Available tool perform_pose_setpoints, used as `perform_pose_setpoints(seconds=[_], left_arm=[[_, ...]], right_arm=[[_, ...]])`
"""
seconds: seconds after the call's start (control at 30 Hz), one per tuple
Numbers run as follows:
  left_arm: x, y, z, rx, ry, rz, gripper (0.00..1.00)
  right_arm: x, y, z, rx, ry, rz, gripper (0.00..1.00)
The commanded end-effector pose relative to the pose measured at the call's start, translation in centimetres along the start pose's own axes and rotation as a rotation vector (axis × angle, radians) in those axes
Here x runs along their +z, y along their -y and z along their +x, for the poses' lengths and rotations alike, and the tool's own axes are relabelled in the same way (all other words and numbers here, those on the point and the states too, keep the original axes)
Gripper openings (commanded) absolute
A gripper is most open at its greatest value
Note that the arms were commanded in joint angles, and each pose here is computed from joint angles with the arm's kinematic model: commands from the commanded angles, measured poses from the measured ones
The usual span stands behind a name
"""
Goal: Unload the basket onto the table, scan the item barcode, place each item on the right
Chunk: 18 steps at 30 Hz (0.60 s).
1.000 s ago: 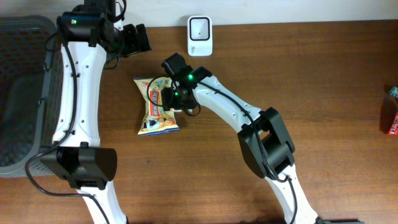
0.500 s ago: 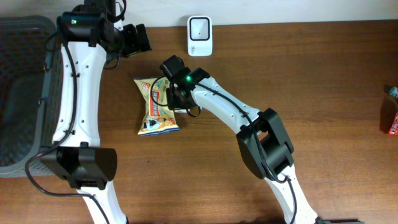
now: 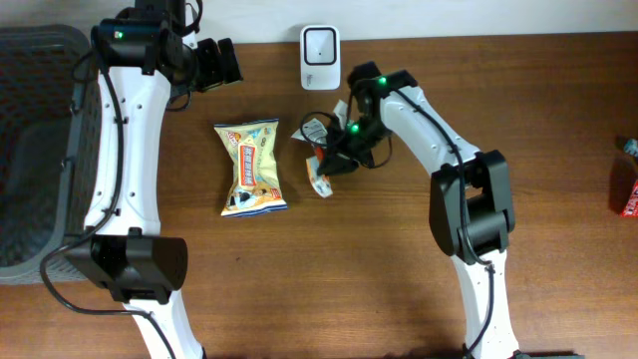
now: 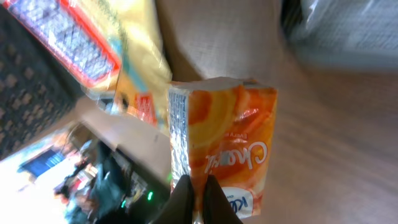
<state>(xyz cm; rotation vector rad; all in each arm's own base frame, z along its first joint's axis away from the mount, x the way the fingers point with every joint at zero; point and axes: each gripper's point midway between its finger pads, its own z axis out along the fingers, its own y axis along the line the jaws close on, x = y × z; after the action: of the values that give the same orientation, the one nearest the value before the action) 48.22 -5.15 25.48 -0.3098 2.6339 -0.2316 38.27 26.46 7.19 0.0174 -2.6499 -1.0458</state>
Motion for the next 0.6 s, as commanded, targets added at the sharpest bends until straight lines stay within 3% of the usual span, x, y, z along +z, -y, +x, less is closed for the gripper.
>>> perform_pose_setpoints(seconds=[0.0,0.3,0.47,0.57], left_arm=[[-0.5,-0.4,-0.2,-0.012,0.013,-0.012,0.99],[-0.5,-0.4,-0.2,-0.012,0.012,-0.011,0.99],[-0.5,-0.4,-0.2,-0.012,0.012,-0.011,0.99],[-0.5,-0.4,-0.2,-0.011,0.012,-0.010,0.99]], right_arm=[[-1.0,-1.7,1.9,-0.086,-0.047,-0.123,0.04],[0.9,4.7,2.5,0.048,-0.073,-0.121,0.04],[-2.3,11.7,1.2,0.154,0.012,0.103,0.05],[-5.2,15.2,1.2,0.231,0.039,0.217,0.11]])
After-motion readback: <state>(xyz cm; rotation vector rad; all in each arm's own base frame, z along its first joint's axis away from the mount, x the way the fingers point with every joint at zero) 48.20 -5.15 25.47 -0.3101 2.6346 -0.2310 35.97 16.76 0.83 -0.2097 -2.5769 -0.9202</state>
